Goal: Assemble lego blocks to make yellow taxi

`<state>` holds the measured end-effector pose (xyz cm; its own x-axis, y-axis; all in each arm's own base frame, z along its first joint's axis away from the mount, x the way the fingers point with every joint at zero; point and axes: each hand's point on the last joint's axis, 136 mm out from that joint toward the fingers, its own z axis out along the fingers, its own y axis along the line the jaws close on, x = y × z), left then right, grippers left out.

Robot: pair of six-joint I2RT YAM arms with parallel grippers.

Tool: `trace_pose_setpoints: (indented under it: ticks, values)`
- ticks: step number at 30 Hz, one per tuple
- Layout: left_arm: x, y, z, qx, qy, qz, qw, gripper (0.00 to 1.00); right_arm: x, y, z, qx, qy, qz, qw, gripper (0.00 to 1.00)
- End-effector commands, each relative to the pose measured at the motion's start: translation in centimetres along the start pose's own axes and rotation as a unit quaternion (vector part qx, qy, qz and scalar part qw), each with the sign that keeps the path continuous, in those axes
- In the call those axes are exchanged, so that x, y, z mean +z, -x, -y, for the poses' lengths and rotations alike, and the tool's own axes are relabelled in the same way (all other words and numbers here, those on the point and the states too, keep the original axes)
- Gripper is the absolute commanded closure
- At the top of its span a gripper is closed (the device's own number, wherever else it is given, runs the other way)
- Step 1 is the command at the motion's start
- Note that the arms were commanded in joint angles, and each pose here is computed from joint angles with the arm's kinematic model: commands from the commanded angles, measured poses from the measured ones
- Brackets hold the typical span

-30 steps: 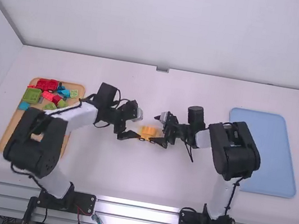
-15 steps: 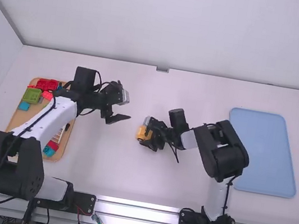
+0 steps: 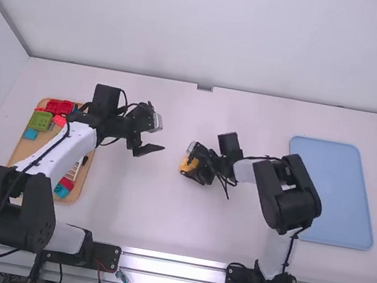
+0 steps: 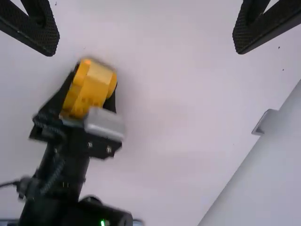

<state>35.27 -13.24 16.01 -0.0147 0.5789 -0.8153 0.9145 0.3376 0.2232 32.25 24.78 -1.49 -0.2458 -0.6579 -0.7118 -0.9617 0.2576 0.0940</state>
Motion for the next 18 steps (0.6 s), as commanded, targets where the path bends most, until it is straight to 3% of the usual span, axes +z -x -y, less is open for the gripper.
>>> trace_pose_setpoints:
  ticks: [1, 2, 5, 6, 9, 10, 11, 15, 18]
  values:
    - [-0.4, 0.7, 0.2, 0.018, 0.000, 0.014, 1.000, 0.01, -5.3, 2.6, 4.1, -0.029, -0.084, -0.005, 0.996, 0.45]
    - [-0.4, 0.8, 0.1, 0.018, 0.000, 0.014, 1.000, 0.01, -5.9, 2.5, 4.4, -0.028, -0.090, -0.009, 0.995, 0.45]
    - [-0.2, 0.6, -0.2, 0.022, 0.005, 0.013, 1.000, 0.01, -12.1, 1.1, 8.1, 0.006, -0.181, -0.047, 0.982, 0.48]
    - [-0.2, 0.7, -0.3, 0.024, 0.006, 0.014, 1.000, 0.01, -13.1, 0.7, 8.7, 0.017, -0.197, -0.053, 0.979, 0.48]
    - [0.1, 0.6, -0.9, 0.033, 0.014, 0.018, 0.999, 0.01, -19.7, -2.5, 11.7, 0.098, -0.285, -0.069, 0.951, 0.49]
    - [0.1, 0.7, -0.9, 0.034, 0.015, 0.018, 0.999, 0.01, -20.2, -2.9, 11.9, 0.106, -0.291, -0.069, 0.948, 0.49]
    - [0.1, 0.7, -1.1, 0.038, 0.018, 0.020, 0.999, 0.01, -22.5, -4.8, 12.9, 0.141, -0.314, -0.067, 0.937, 0.49]
    - [0.1, 0.5, -1.8, 0.045, 0.034, 0.009, 0.998, 0.01, -27.3, -10.5, 14.8, 0.243, -0.371, -0.052, 0.895, 0.48]
    - [0.1, 0.5, -2.1, 0.049, 0.040, 0.007, 0.998, 0.01, -29.4, -14.9, 15.4, 0.313, -0.394, -0.041, 0.863, 0.48]
